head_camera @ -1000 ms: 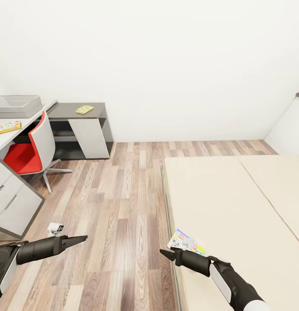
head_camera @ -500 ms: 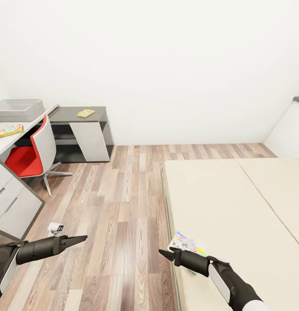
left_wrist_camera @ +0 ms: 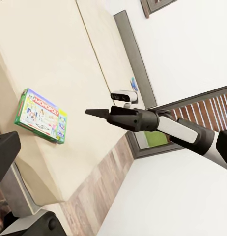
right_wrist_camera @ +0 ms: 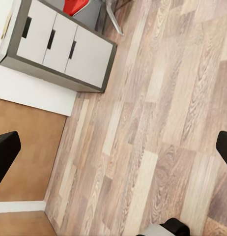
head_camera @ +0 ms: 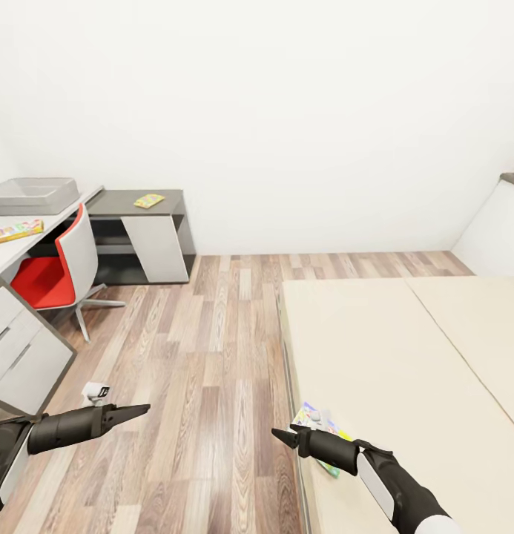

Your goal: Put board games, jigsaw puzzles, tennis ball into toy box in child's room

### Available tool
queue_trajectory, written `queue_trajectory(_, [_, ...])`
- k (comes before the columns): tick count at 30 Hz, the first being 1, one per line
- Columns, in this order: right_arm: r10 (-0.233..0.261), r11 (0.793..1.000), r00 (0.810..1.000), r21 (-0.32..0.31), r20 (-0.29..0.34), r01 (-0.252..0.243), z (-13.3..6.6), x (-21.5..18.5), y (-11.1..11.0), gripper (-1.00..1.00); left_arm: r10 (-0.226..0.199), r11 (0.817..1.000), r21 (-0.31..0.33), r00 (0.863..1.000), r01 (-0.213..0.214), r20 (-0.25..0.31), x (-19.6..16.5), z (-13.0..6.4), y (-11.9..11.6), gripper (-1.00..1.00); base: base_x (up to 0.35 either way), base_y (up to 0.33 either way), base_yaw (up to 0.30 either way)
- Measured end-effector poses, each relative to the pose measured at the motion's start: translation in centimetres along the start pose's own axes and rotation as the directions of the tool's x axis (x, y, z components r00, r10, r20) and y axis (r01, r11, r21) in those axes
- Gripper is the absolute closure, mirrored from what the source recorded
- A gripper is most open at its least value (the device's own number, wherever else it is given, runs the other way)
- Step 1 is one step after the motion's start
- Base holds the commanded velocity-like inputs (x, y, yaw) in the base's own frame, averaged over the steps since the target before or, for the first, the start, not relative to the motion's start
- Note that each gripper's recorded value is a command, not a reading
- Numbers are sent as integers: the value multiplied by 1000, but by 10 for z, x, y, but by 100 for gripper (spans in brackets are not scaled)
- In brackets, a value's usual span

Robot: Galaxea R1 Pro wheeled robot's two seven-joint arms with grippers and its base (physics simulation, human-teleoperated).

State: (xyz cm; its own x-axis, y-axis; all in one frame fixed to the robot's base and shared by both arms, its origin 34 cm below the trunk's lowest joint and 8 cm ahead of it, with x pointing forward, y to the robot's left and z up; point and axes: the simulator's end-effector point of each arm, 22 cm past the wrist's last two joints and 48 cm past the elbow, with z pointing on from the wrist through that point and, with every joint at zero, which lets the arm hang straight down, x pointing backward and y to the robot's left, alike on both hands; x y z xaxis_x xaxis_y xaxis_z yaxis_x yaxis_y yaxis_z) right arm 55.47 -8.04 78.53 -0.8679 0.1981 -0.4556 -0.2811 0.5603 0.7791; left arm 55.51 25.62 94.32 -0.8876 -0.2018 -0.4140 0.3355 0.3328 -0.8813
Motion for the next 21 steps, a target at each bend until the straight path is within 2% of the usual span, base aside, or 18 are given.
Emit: queue_trajectory(21, [-6,1000,1000,-3,12,6,-2,-7,5,-100,16,1000,3,1000,-16,6,-4,-2,-7,-100,0,0,5])
